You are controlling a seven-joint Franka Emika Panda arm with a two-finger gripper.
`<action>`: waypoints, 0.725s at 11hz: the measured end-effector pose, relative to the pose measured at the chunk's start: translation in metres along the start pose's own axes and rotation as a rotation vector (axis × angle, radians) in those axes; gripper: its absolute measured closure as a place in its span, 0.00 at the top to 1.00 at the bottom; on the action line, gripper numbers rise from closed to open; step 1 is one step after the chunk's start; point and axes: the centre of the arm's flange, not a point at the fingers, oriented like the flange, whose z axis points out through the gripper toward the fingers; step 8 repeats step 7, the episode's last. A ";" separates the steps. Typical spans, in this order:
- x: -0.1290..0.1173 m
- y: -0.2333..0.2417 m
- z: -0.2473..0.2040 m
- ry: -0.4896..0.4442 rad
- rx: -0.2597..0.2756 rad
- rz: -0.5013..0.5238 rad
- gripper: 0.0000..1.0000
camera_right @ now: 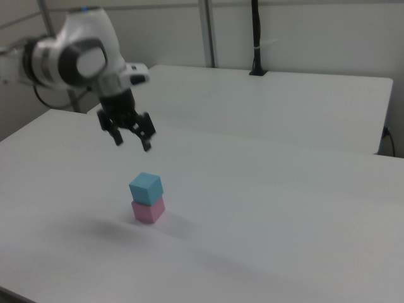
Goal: Put blue cube on pink cube
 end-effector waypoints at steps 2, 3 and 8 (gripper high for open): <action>-0.001 -0.014 -0.066 -0.064 -0.007 -0.023 1.00; 0.001 -0.014 -0.079 -0.048 -0.009 -0.023 1.00; 0.022 0.007 -0.079 -0.035 -0.014 0.018 1.00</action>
